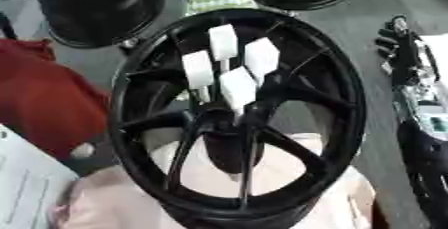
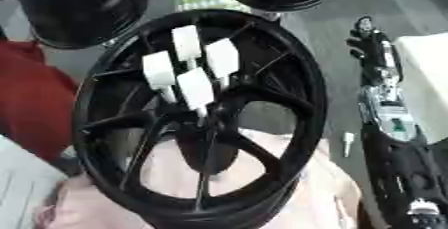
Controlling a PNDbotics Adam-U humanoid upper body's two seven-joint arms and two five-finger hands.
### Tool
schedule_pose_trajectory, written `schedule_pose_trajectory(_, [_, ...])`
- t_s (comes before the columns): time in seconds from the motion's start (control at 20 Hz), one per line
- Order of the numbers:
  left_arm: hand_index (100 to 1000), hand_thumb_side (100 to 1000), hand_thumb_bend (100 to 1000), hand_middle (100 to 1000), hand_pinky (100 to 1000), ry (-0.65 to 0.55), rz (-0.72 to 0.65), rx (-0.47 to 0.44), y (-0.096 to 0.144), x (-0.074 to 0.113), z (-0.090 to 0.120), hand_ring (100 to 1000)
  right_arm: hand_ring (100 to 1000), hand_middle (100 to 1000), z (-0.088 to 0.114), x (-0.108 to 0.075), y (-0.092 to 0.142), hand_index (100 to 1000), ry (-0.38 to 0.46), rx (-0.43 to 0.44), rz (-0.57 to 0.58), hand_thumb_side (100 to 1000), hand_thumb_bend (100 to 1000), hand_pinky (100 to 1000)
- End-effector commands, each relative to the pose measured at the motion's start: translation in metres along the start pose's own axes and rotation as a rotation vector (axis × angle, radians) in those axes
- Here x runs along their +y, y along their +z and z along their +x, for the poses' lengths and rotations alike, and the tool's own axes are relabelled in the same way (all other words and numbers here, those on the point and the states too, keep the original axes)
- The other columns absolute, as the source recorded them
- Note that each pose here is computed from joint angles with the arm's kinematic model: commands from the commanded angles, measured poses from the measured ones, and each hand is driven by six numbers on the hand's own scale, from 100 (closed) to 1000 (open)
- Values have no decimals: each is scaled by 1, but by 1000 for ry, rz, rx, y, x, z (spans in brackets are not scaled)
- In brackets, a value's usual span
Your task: Pull the pin out of the wheel hub.
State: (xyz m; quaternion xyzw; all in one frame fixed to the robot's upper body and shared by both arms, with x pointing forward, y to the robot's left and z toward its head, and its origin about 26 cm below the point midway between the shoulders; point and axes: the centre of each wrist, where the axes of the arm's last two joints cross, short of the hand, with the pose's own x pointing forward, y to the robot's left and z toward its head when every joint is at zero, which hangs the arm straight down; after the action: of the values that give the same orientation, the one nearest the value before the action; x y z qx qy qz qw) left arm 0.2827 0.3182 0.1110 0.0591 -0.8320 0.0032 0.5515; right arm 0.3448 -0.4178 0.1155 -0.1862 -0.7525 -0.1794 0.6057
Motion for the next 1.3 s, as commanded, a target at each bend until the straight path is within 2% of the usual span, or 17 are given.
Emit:
schedule_pose_trajectory(0.05, [733,790,100,560,652,-32,-6,-42,-5,5,11,639,808,750,24,-5,-8,774,15,-77,8,698,100,888])
schedule_pose_trajectory(0.5, [733,775,100,561,651,-81,-12,-141,-12,9,36,639,808,751,58,-7,-17,775,-46,-199,20,654,100,888])
schedule_pose_trajectory(0.85, [732,765,100,561,651,-120,-7,-195,-14,13,50,640,808,751,88,-19,-23,775,-42,-293,64,626,100,889])
schedule_pose_trajectory(1.15, [732,763,100,561,651,-129,-3,-215,-15,15,56,640,809,752,114,-25,-24,776,6,-368,119,584,100,890])
schedule_pose_trajectory(1.3, [732,760,100,561,651,-136,-1,-221,-15,16,58,640,811,754,138,-25,-23,779,69,-438,173,544,100,892])
